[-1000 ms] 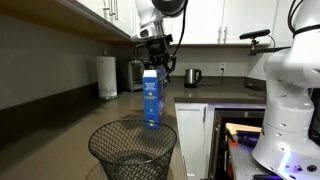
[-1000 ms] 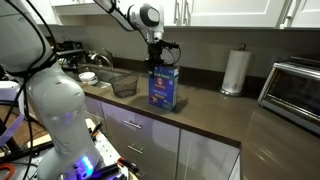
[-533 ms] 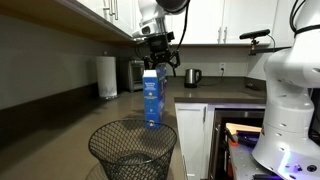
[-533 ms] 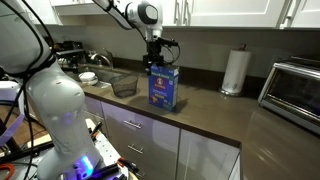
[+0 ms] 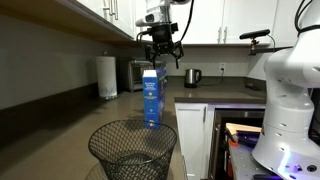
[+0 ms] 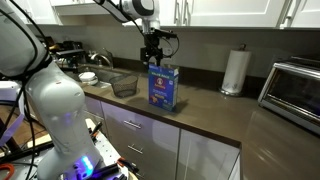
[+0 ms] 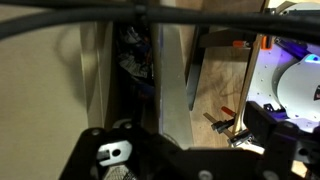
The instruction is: Move the blue box to the left
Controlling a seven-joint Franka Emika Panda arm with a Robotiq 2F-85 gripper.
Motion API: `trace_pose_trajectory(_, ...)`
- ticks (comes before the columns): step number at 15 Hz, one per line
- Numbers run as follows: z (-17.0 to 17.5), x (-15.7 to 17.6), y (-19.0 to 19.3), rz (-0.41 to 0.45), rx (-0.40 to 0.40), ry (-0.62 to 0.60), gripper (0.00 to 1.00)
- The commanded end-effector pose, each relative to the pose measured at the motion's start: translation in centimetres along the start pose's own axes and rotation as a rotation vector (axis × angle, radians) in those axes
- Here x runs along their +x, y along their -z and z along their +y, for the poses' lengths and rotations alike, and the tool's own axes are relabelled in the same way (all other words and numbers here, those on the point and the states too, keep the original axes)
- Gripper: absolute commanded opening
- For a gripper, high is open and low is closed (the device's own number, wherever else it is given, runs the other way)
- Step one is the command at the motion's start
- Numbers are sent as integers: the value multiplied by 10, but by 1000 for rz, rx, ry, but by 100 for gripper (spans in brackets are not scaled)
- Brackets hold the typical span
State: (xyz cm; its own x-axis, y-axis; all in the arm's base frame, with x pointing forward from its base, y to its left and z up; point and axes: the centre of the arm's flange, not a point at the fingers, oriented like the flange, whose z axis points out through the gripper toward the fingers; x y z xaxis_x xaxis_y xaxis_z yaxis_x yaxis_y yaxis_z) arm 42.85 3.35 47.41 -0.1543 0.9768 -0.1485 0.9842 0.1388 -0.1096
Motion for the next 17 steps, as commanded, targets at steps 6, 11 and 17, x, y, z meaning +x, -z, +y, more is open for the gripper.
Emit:
trace_pose_trajectory(6, -23, 2, 40, -38, -93, -89, 100)
trace_pose_trajectory(11, -24, -3, 64, -4, -154, -381, 100)
trace_pose_trajectory(17, -24, -7, 76, 16, -187, -689, 100)
